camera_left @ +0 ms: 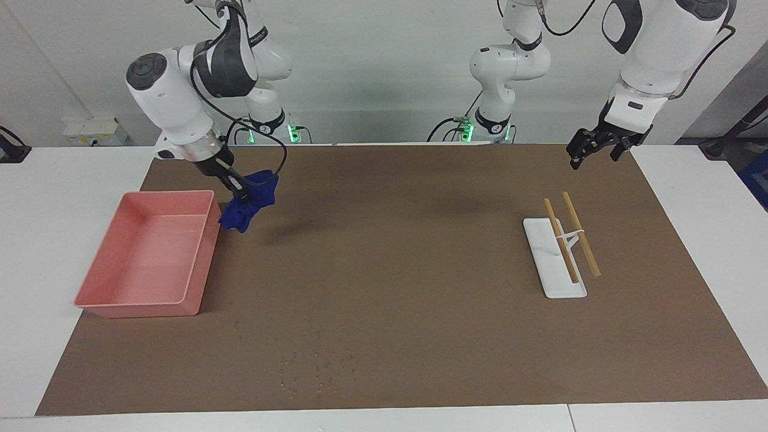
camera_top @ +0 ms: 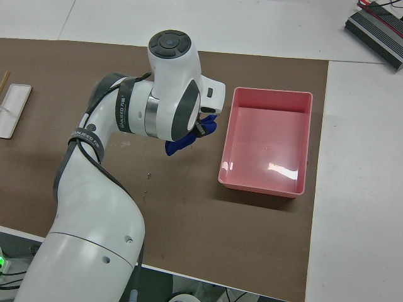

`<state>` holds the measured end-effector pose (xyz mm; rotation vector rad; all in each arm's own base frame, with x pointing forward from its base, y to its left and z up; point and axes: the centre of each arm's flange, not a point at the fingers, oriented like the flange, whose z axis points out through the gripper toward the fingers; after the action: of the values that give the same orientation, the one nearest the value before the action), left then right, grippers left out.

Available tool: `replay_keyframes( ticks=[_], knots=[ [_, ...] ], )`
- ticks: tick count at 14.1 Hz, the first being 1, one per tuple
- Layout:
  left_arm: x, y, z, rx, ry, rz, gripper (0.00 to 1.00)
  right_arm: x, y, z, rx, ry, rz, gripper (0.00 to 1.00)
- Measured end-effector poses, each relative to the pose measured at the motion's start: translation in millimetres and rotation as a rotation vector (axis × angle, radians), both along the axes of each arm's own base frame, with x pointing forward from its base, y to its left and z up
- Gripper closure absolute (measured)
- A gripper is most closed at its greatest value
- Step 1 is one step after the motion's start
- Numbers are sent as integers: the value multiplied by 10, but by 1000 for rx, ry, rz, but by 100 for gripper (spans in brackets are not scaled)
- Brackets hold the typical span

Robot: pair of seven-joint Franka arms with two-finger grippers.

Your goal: Wipe water with towel using both arms

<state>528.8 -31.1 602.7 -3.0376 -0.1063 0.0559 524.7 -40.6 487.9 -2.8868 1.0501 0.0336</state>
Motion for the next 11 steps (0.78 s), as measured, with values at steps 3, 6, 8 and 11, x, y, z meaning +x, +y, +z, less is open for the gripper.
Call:
replay_keyframes(
  ticks=[3, 6, 8, 11],
  knots=[
    [-16, -86, -8, 7, 9, -17, 0, 29, -706, -179, -37, -26, 92, 82],
    [-15, -78, -8, 7, 9, -16, 0, 25, -1306, -569, -31, -18, 143, 82],
    [-15, -84, -7, 6, 8, -16, 0, -18, -1575, -921, -17, 3, 163, 82],
    [-12, -117, -5, -42, 3, 25, 0, -153, -1690, -1315, -2, 26, 186, 82]
  ],
)
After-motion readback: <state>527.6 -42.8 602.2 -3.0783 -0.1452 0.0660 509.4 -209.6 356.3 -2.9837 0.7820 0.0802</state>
